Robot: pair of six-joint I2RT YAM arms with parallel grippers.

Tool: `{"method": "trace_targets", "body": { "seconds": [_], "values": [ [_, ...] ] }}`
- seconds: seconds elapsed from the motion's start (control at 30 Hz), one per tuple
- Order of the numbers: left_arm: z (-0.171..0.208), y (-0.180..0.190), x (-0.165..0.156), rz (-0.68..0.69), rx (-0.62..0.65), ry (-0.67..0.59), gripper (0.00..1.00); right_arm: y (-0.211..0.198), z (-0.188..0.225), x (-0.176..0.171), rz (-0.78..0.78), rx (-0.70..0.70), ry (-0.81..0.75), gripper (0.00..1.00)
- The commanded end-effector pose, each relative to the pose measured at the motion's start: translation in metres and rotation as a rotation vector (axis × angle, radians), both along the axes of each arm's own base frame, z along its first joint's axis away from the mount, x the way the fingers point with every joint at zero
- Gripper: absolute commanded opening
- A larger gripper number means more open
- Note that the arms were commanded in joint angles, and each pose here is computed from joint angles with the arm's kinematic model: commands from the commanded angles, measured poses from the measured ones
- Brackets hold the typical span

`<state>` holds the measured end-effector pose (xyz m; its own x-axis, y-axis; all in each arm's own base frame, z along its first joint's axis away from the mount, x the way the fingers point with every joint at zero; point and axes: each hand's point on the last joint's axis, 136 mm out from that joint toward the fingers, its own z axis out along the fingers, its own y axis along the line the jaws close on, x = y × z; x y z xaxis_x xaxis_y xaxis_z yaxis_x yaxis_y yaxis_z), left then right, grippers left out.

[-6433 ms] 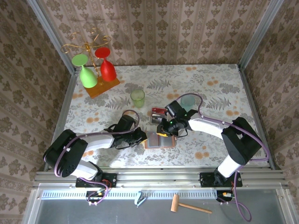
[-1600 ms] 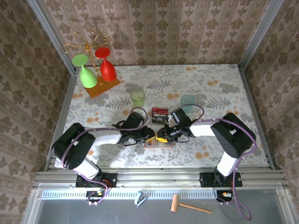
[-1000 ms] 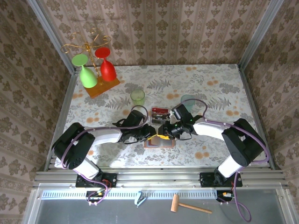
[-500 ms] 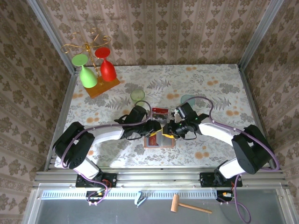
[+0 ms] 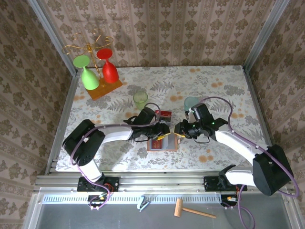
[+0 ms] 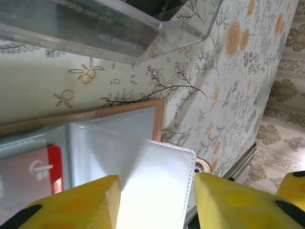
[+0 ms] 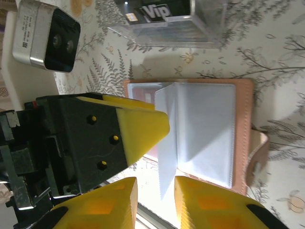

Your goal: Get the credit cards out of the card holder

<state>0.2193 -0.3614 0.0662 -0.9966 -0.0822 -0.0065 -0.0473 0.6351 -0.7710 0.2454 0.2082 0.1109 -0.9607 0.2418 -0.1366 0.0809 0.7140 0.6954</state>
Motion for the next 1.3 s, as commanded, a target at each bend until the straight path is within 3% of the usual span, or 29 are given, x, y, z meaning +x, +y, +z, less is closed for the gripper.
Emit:
{"method": "trace_targets", "body": {
  "seconds": [0.0,0.57,1.27],
  "values": [
    [0.006,-0.012,-0.001,-0.038,-0.020,-0.004,0.46,-0.014,-0.009,-0.009,-0.016,-0.044,0.014,0.27],
    [0.002,-0.019,-0.003,-0.048,-0.033,0.009,0.47,-0.021,-0.009,-0.013,-0.055,-0.015,0.020,0.27],
    [0.013,0.019,-0.003,0.021,-0.052,-0.028,0.47,0.012,-0.015,-0.001,-0.032,0.021,0.072,0.27]
  ]
}}
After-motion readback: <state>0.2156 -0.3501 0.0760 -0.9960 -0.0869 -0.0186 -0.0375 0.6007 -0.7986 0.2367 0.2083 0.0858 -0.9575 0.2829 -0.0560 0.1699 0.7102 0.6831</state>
